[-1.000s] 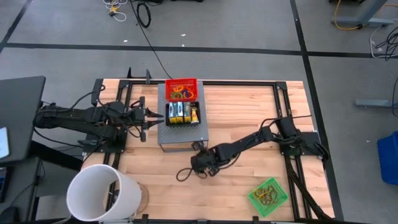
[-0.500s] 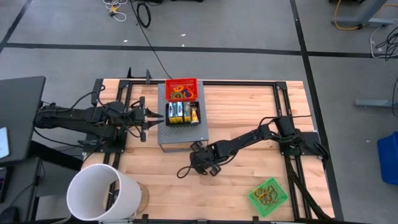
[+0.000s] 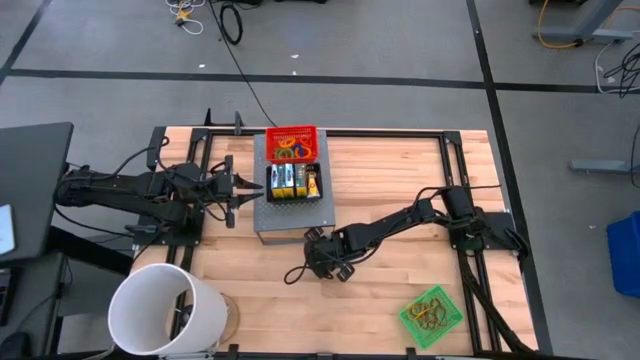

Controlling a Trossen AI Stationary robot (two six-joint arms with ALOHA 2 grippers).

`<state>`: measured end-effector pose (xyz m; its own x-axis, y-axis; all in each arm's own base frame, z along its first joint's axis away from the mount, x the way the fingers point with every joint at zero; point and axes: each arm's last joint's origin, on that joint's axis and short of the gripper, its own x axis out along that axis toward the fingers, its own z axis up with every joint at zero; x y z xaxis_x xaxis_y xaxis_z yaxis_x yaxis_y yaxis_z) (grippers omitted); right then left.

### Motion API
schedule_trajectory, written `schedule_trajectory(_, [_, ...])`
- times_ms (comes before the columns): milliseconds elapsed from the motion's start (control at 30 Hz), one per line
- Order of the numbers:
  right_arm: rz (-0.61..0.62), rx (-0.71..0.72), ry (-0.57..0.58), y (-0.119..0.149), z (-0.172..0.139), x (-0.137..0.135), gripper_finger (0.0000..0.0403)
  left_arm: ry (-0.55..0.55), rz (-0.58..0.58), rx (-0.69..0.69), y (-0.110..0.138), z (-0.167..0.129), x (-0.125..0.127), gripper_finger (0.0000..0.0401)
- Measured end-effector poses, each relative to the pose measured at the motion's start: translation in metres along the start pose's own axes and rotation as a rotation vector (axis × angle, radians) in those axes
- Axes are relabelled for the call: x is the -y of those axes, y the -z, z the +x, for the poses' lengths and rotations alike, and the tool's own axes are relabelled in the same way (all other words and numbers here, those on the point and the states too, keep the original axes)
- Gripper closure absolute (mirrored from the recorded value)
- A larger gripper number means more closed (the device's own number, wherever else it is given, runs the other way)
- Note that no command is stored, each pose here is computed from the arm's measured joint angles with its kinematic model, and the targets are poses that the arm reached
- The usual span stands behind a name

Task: Pick & Place Office Desk Supplies
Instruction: Put the yellow rubber band into the green basket

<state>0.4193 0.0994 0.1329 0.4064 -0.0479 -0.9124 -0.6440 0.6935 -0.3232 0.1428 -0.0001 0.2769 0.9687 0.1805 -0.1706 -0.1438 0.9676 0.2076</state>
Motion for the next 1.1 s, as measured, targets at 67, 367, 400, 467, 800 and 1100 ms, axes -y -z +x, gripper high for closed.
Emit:
schedule_trajectory(67, [-0.016,-0.001,-0.001,0.0,0.001,0.0,0.0276,0.0,0.0,0.0,0.0,0.0,0.0,0.0317])
schedule_trajectory(367, [-0.044,0.021,-0.031,0.003,0.002,0.004,0.0324,0.0,0.0,0.0,0.0,0.0,0.0,0.0317])
schedule_trajectory(400, [-0.046,0.023,-0.031,0.003,0.002,0.005,0.0324,0.0,0.0,0.0,0.0,0.0,0.0,0.0317])
schedule_trajectory(467, [-0.047,0.027,-0.027,0.003,0.003,0.006,0.0325,0.0,0.0,0.0,0.0,0.0,0.0,0.0317])
schedule_trajectory(800, [-0.094,0.029,-0.064,0.004,0.003,0.003,0.0398,0.0,-0.004,0.0,0.0,0.0,0.0,0.0317])
schedule_trajectory(1100, [-0.108,-0.051,-0.05,-0.003,-0.001,-0.018,0.0401,0.0,-0.004,0.001,0.0,0.0,0.0,0.0317])
